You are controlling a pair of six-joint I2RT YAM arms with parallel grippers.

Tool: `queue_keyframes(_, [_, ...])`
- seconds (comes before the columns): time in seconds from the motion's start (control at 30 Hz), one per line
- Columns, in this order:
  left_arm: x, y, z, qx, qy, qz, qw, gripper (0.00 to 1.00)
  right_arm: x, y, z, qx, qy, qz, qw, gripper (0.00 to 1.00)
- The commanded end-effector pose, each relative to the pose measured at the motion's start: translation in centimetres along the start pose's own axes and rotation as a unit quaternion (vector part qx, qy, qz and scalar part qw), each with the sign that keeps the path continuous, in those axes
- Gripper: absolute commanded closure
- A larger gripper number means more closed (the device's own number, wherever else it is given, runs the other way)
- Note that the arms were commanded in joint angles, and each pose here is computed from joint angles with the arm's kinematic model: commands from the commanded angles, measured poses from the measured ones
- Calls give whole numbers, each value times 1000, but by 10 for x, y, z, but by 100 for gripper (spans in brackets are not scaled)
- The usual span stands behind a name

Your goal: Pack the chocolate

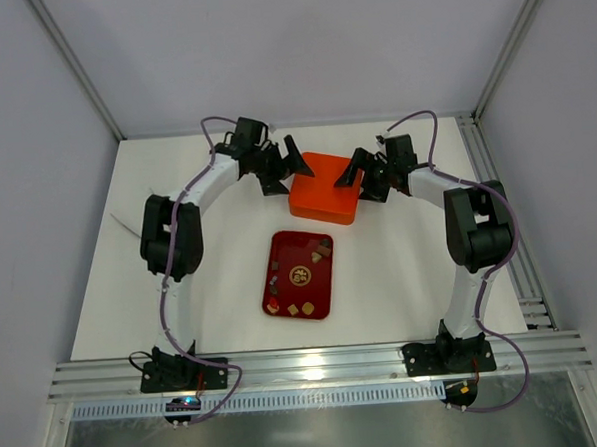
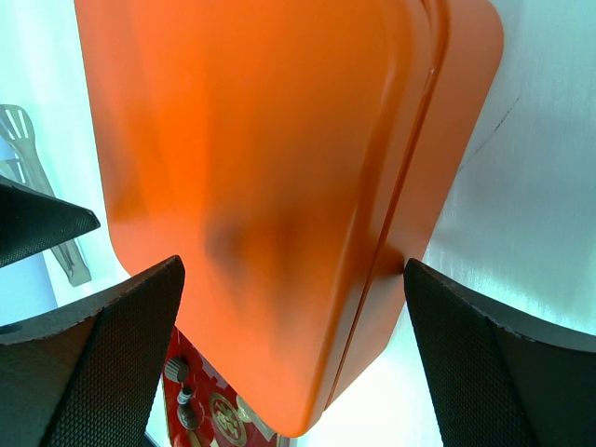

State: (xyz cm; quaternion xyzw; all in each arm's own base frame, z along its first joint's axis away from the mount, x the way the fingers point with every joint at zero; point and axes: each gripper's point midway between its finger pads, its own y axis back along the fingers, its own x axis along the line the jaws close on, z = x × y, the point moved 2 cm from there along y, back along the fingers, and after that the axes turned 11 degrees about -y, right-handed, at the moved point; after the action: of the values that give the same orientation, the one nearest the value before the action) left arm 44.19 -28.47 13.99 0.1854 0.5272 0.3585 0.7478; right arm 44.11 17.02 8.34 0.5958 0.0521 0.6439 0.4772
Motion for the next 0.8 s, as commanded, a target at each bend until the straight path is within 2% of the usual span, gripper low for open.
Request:
queue_keyframes(0.0, [-12, 1, 7, -6, -10, -14, 1000, 0, 11, 2, 12, -14, 20, 14, 1000, 0])
queue_keyframes(0.37, [-3, 31, -4, -35, -15, 31, 999, 0, 8, 2, 10, -14, 17, 12, 1000, 0])
queue_keyframes(0.53, [1, 25, -26, -48, 44, 8, 998, 0, 9, 2, 11, -15, 13, 15, 1000, 0])
queue_keyframes(0.77, [-16, 14, -37, -87, 95, -39, 991, 0, 11, 1, 11, -14, 10, 21, 1000, 0])
